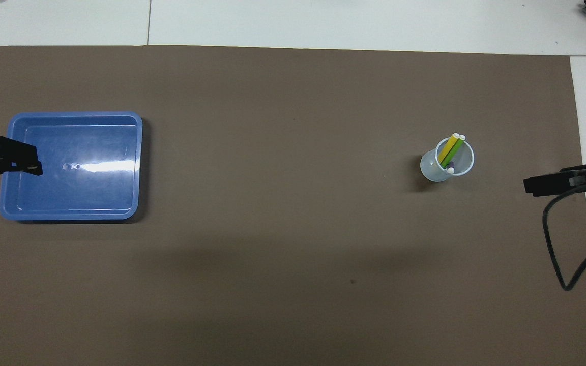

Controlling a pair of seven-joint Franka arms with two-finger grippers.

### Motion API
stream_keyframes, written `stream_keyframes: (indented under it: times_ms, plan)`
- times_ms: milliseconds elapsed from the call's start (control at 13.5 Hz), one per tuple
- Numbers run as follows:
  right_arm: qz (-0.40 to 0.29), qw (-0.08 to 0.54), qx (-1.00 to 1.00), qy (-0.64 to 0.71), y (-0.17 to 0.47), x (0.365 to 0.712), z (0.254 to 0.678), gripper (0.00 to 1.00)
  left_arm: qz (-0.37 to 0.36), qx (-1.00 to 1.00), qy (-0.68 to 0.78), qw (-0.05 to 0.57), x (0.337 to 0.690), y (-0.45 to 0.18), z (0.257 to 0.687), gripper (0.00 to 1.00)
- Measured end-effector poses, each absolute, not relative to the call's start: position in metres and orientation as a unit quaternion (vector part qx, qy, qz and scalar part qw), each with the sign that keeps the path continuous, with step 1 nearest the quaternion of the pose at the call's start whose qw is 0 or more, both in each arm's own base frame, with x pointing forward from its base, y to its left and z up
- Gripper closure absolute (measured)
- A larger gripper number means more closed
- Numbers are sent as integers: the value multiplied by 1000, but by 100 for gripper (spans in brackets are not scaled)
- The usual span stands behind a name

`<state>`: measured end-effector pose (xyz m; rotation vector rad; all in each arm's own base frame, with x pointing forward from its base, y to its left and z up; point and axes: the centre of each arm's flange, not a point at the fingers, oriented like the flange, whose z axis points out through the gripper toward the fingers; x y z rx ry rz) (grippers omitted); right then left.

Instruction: Transfer and insert pens with both arms

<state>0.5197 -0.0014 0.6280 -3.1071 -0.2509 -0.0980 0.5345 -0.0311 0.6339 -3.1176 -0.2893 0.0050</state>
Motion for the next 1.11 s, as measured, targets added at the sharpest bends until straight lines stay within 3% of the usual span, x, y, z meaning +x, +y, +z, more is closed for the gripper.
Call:
stream_keyframes:
  times_ms: [1108]
  plan:
    - [-29, 12, -996, -81, -1, 520, 626, 0, 19, -997, -76, 8, 539, -37, 622, 0]
